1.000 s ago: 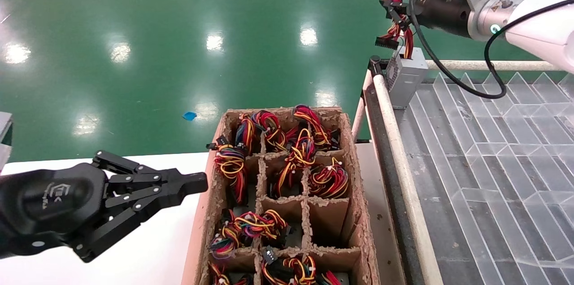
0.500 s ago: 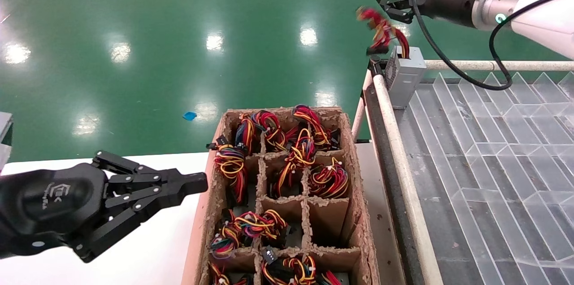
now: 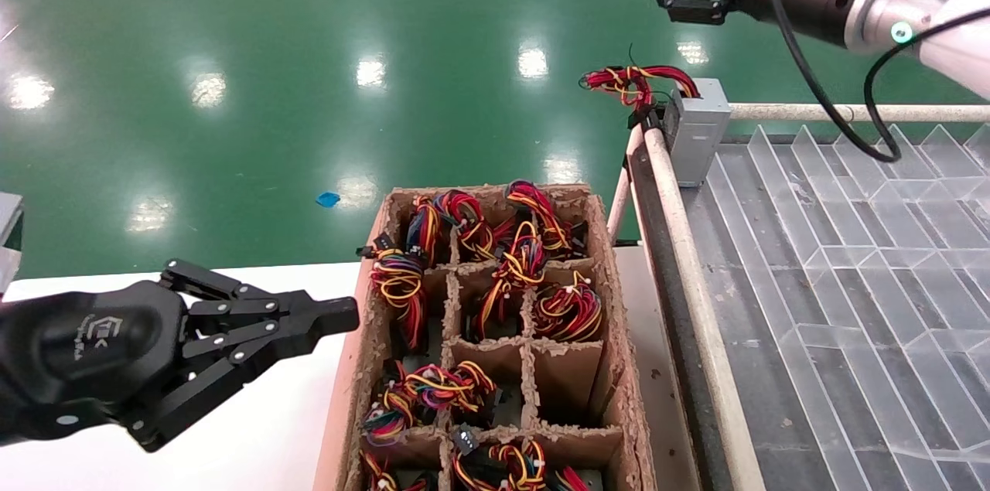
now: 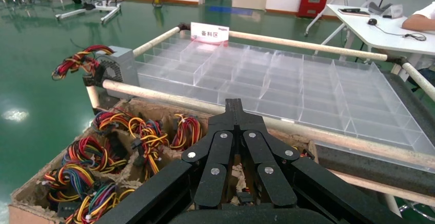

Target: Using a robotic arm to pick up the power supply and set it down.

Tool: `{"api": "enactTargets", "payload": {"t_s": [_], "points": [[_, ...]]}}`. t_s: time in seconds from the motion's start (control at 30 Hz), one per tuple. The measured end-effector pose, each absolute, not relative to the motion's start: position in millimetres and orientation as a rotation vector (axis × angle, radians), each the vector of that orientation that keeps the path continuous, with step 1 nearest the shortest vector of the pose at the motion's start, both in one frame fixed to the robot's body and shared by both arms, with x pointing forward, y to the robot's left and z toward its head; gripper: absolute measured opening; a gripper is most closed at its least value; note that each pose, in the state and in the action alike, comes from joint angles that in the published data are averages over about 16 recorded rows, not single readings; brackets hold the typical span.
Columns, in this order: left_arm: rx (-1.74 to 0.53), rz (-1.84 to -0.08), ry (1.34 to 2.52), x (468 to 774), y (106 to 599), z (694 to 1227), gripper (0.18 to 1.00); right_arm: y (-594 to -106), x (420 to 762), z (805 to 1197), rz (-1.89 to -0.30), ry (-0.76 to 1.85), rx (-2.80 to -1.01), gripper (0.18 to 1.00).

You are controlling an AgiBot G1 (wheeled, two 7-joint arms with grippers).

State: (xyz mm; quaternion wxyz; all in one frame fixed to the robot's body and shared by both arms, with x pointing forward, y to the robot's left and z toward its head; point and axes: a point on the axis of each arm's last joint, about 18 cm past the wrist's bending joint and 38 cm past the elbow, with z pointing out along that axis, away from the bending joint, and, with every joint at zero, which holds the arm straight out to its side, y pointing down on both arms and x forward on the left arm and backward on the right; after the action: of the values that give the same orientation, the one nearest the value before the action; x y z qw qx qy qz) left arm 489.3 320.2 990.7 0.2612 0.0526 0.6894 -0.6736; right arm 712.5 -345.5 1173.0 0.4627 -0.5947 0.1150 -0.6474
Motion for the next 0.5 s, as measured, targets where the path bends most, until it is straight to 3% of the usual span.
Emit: {"api": "enactTargets", "payload": {"t_s": [0.2,0.5], "points": [[0.142,-1.823,1.866,489,320,991,0.192,-346,701,1155,-1.493,0.24,-1.427,0.94],[0.142,-1.823,1.866,489,320,991,0.209,-345,675,1127,-1.341,0.164,-1.395,0.99]]}}
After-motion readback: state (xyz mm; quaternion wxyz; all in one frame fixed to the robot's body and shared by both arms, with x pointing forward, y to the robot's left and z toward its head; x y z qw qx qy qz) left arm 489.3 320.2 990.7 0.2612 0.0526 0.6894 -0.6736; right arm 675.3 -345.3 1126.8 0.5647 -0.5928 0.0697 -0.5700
